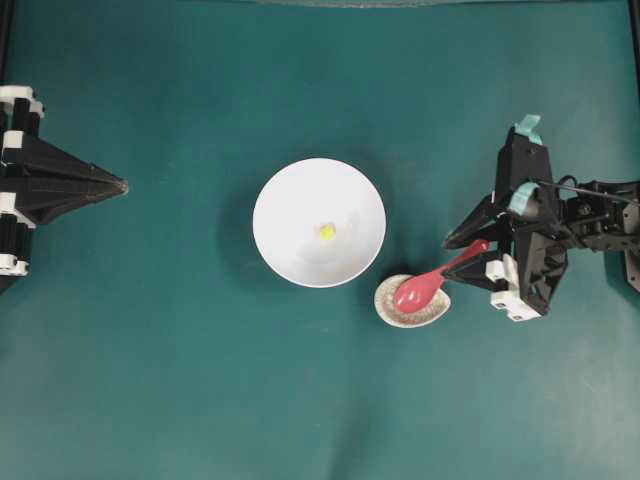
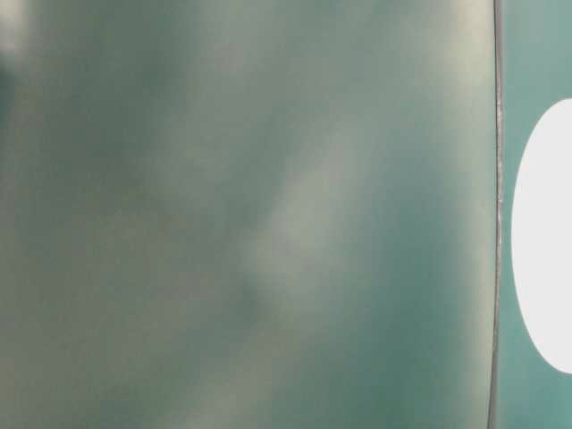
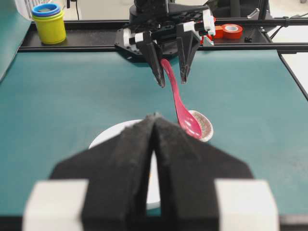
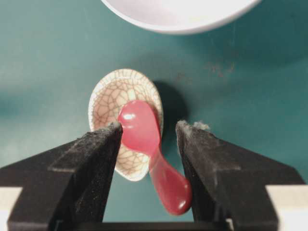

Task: Scoop the yellow hexagonal prism block from the bowl with a spoon using the right arm.
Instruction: 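Open the right gripper and pull back from the spoon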

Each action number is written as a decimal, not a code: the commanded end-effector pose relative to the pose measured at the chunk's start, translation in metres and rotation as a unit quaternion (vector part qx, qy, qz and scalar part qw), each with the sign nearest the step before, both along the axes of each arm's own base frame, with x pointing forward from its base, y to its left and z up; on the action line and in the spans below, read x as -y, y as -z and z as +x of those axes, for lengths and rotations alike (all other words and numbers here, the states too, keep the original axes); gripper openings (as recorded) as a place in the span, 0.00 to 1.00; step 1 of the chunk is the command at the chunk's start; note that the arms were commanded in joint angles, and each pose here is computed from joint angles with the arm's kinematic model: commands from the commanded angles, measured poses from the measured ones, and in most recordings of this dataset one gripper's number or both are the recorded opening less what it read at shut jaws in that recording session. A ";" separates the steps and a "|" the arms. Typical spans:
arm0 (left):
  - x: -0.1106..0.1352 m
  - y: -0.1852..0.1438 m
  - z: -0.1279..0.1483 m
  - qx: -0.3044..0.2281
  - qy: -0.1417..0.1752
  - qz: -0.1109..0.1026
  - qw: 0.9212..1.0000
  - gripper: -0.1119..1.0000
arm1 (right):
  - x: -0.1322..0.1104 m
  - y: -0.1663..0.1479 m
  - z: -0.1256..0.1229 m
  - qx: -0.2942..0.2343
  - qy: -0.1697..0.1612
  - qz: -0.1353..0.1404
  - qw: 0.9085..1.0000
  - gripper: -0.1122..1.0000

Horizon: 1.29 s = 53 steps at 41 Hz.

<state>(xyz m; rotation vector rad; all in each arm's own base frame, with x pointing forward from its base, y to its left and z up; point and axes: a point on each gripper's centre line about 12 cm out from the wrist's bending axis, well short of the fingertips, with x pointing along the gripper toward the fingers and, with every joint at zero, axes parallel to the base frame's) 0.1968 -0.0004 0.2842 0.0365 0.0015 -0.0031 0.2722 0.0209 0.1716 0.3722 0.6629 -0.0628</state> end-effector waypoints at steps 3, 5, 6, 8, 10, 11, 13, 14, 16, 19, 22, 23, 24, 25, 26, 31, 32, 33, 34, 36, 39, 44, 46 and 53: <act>0.000 -0.006 0.002 0.006 0.001 0.001 1.000 0.09 | -0.001 -0.009 0.000 0.021 -0.025 -0.031 0.999 0.59; 0.000 -0.006 0.002 0.006 0.000 0.001 1.000 0.09 | -0.001 -0.010 0.000 0.021 -0.030 -0.037 0.999 0.59; 0.000 -0.006 0.002 0.006 0.000 0.001 1.000 0.09 | 0.000 -0.010 0.000 0.021 -0.031 -0.039 0.999 0.59; 0.000 -0.006 0.002 0.007 0.000 0.001 1.000 0.09 | 0.000 -0.010 0.000 0.022 -0.033 -0.042 0.998 0.59; 0.000 -0.006 0.002 0.006 0.000 0.001 1.000 0.09 | -0.001 -0.010 0.001 0.023 -0.034 -0.044 0.998 0.59; 0.000 -0.006 0.002 0.006 0.000 0.001 1.000 0.09 | -0.001 -0.010 0.000 0.024 -0.035 -0.044 0.998 0.59; 0.000 -0.006 0.002 0.006 0.001 0.001 1.000 0.09 | -0.001 -0.010 0.001 0.025 -0.035 -0.046 0.998 0.59; 0.000 -0.006 0.002 0.006 0.001 0.001 1.000 0.09 | 0.000 -0.010 0.000 0.024 -0.035 -0.046 0.998 0.59; 0.000 -0.006 0.002 0.006 0.000 0.001 1.000 0.09 | -0.001 -0.010 0.000 0.025 -0.036 -0.046 0.998 0.59; 0.000 -0.006 0.002 0.006 0.000 0.001 1.000 0.09 | -0.001 -0.011 0.001 0.029 -0.035 -0.047 0.998 0.59; 0.000 -0.006 0.002 0.006 0.001 0.001 1.000 0.09 | 0.000 -0.012 0.002 0.037 -0.033 -0.047 0.998 0.59; 0.000 -0.006 0.002 0.006 0.000 0.001 1.000 0.09 | 0.000 -0.013 0.002 0.039 -0.033 -0.047 0.998 0.59; 0.000 -0.005 0.002 0.005 0.001 0.001 1.000 0.09 | 0.000 -0.013 0.002 0.043 -0.033 -0.048 0.997 0.59; 0.000 -0.005 0.002 0.005 0.001 0.001 1.000 0.09 | 0.000 -0.013 0.003 0.046 -0.033 -0.049 0.997 0.59; 0.000 -0.005 0.002 0.005 0.001 0.001 1.000 0.09 | -0.001 -0.014 0.003 0.049 -0.033 -0.049 0.997 0.59; 0.000 -0.005 0.002 0.005 0.000 0.001 1.000 0.09 | -0.004 -0.016 0.003 0.076 -0.038 -0.055 0.995 0.59; 0.000 -0.005 0.002 0.005 0.001 0.001 1.000 0.09 | -0.005 -0.016 0.003 0.081 -0.040 -0.055 0.994 0.59; 0.000 -0.005 0.002 0.005 0.001 0.001 1.000 0.09 | -0.006 -0.016 0.002 0.090 -0.040 -0.056 0.994 0.59; 0.000 -0.005 0.002 0.005 0.001 0.001 1.000 0.09 | -0.007 -0.015 0.002 0.099 -0.041 -0.056 0.993 0.59; 0.000 -0.005 0.002 0.005 0.000 0.001 1.000 0.09 | -0.009 -0.015 0.000 0.115 -0.043 -0.057 0.991 0.59; 0.000 -0.005 0.002 0.004 0.001 0.001 1.000 0.09 | -0.012 -0.013 -0.003 0.139 -0.043 -0.058 0.988 0.59; 0.000 -0.004 0.002 0.003 0.000 0.001 1.000 0.09 | -0.014 -0.006 -0.008 0.165 -0.040 -0.059 0.984 0.59; 0.000 -0.004 0.002 0.003 0.001 0.001 1.000 0.09 | -0.015 -0.003 -0.009 0.171 -0.039 -0.058 0.983 0.59; 0.000 -0.003 0.002 0.001 0.000 0.002 1.000 0.09 | -0.019 0.015 -0.013 0.169 -0.037 -0.058 0.983 0.59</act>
